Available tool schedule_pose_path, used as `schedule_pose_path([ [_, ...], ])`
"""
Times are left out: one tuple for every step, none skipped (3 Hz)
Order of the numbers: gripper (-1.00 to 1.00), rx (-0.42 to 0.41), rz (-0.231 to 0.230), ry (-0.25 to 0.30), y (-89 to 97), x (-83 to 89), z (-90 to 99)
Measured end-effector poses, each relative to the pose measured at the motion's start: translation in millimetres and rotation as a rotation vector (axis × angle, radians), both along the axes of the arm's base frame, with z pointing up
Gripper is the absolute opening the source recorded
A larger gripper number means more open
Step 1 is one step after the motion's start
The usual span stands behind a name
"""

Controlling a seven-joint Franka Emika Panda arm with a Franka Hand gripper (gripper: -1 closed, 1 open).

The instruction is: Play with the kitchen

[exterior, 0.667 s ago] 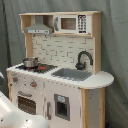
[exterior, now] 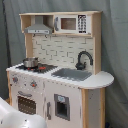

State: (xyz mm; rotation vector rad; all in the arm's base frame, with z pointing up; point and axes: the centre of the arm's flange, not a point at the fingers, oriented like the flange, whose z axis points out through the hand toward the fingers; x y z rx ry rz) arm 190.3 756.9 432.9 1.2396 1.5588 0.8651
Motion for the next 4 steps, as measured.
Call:
schedule_pose_path([
  [1.0, -0.038, 0.005, -0.023, -4.0, -17.0, -20.7],
  [1.0, -0.073, 0.005, -0.046, -12.8, -28.6, -37.1],
  [1.0, -0.101, 0.001, -0.064, -24.4, -37.3, -51.6],
  [1.0, -0.126, -0.003, -0.08, -41.3, -46.8, -68.0],
])
